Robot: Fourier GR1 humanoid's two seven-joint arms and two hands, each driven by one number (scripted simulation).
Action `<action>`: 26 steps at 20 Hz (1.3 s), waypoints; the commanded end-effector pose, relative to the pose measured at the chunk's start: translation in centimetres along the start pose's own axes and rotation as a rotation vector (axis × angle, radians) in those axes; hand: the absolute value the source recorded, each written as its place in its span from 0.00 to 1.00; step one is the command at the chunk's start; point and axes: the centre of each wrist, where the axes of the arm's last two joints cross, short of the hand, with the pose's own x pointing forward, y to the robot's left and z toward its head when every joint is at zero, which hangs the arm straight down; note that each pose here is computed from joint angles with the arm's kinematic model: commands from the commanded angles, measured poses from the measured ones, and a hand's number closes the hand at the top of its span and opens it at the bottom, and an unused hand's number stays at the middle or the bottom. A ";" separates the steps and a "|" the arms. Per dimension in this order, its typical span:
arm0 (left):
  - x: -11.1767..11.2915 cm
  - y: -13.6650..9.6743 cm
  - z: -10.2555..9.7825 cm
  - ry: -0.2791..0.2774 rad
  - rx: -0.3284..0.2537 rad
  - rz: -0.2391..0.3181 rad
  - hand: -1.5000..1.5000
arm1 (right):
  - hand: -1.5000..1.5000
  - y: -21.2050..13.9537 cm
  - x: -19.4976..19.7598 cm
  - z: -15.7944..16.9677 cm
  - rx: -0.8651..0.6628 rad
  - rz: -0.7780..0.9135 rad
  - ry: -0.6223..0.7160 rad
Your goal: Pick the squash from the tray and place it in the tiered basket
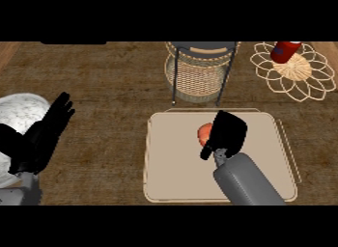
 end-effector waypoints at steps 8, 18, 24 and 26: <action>-0.4 0.7 0.1 0.000 0.007 -0.002 0.50 | 1.00 -9.0 -12.9 -9.5 -0.193 0.117 -0.498; 0.0 0.0 0.7 -0.014 0.000 0.006 0.50 | 1.00 -19.0 -20.7 -13.7 -0.402 -0.501 -0.883; -0.5 -1.6 0.5 -0.012 -0.014 0.010 0.50 | 1.00 -23.2 -22.6 -15.9 -0.282 -0.566 -1.026; 0.5 -1.2 -0.1 0.007 -0.013 0.013 0.50 | 1.00 -24.1 -21.1 -15.9 -0.234 -0.555 -1.043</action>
